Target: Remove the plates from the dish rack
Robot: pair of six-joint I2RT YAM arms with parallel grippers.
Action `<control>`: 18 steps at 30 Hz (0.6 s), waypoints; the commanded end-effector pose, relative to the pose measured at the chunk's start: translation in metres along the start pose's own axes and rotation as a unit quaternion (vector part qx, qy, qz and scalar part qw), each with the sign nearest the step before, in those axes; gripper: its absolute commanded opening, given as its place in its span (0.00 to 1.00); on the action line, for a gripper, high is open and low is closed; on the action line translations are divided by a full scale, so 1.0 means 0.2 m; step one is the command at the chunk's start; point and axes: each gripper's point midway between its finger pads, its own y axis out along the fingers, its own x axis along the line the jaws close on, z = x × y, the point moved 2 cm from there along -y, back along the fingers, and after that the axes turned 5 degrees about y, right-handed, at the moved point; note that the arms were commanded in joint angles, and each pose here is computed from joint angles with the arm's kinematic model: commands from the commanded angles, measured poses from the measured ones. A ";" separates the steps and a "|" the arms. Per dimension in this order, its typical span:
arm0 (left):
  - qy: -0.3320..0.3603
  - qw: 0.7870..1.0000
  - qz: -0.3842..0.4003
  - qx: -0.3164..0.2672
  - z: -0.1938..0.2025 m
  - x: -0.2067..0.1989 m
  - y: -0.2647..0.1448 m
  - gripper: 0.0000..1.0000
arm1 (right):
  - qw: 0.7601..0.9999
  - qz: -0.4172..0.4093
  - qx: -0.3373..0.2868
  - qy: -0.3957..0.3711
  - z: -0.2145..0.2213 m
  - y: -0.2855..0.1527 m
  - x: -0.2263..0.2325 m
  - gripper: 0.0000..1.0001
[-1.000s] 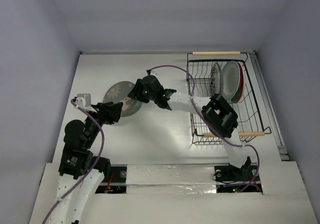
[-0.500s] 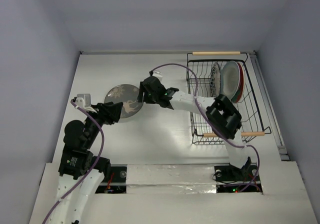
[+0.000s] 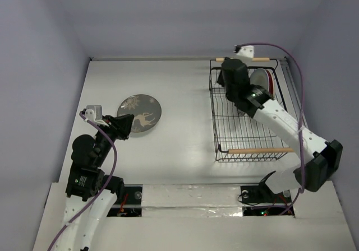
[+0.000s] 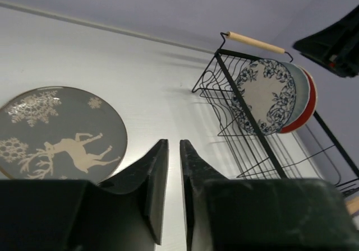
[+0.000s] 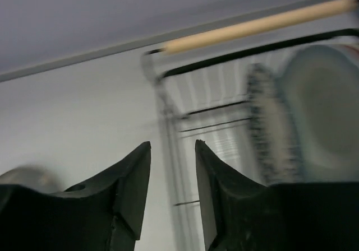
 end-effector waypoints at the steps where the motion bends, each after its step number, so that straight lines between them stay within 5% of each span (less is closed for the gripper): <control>1: 0.002 1.000 0.010 -0.021 -0.05 -0.02 0.00 0.12 | 0.981 0.167 0.022 -0.099 0.08 0.04 -0.51 0.45; 2: 0.001 1.000 0.005 -0.022 -0.05 -0.01 0.00 0.09 | 0.976 0.188 0.023 -0.104 0.06 0.06 -0.60 0.59; 5: 0.001 1.000 0.004 -0.020 -0.05 -0.01 0.00 0.08 | 0.968 0.221 0.032 -0.112 0.06 0.08 -0.72 0.59; 12: 0.001 1.000 0.006 -0.020 -0.05 -0.02 -0.01 0.23 | 0.951 0.270 0.053 -0.140 0.08 0.12 -0.83 0.57; 18: 0.002 1.000 0.007 -0.023 -0.05 -0.02 -0.01 0.26 | 0.933 0.303 0.086 -0.173 0.16 0.20 -0.91 0.36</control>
